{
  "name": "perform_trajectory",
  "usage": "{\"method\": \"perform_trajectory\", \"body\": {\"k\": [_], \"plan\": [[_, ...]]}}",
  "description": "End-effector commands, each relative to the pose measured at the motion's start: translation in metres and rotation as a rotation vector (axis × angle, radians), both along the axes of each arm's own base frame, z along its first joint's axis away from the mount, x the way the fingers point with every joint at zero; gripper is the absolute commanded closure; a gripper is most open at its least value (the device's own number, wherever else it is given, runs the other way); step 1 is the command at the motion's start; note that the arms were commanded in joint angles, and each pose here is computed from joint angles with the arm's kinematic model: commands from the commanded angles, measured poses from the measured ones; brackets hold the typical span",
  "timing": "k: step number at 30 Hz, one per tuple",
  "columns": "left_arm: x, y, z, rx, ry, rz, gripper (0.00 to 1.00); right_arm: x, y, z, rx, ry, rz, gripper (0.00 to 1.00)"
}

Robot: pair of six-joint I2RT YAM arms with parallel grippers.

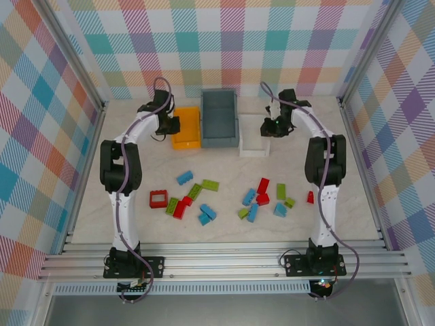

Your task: Sort the legos into containers by color

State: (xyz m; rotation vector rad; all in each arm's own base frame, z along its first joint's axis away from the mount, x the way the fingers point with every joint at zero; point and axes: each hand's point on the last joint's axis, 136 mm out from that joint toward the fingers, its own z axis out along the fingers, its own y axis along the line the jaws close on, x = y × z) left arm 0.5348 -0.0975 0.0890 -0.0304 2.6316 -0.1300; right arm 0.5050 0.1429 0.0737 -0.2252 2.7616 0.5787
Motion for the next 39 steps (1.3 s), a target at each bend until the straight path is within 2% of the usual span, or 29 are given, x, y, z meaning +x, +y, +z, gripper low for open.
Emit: {"method": "perform_trajectory", "body": {"k": [1,5,8,12,18,20,22,24,31,35,37,39], "plan": [[-0.028,-0.047,0.005,-0.037,0.008,-0.113,1.00,-0.021,0.021,0.025,0.042,-0.043,0.037,0.80],[-0.046,-0.049,0.005,-0.058,0.005,-0.082,1.00,-0.040,0.001,0.017,0.003,-0.024,-0.036,0.80],[-0.052,-0.038,0.007,-0.024,0.004,-0.035,1.00,-0.042,-0.020,0.012,-0.030,-0.008,-0.109,0.81],[-0.051,-0.028,0.010,0.028,-0.003,-0.025,1.00,-0.035,-0.040,0.017,-0.036,-0.015,-0.160,0.80],[-0.044,-0.013,0.008,0.051,0.011,0.000,1.00,-0.021,-0.042,0.008,-0.055,0.017,-0.146,0.77],[-0.044,-0.012,0.006,0.055,0.022,0.001,0.91,-0.020,-0.043,0.006,-0.056,0.022,-0.154,0.71],[-0.045,-0.012,0.007,0.054,0.029,0.004,0.76,-0.020,-0.046,0.010,-0.065,0.015,-0.173,0.61],[-0.047,-0.011,0.013,0.048,0.020,0.015,0.65,-0.021,-0.049,0.019,-0.076,-0.007,-0.188,0.55],[-0.060,-0.003,0.065,0.013,-0.070,0.105,0.48,-0.035,-0.078,0.083,-0.161,-0.127,-0.331,0.36],[-0.080,-0.012,0.104,-0.081,-0.162,0.144,0.38,-0.071,-0.108,0.112,-0.220,-0.158,-0.505,0.29],[-0.096,-0.032,0.121,-0.155,-0.206,0.125,0.29,-0.102,-0.125,0.114,-0.259,-0.138,-0.609,0.26],[-0.121,-0.064,0.133,-0.211,-0.236,0.078,0.26,-0.138,-0.142,0.106,-0.266,-0.096,-0.720,0.22]]}}
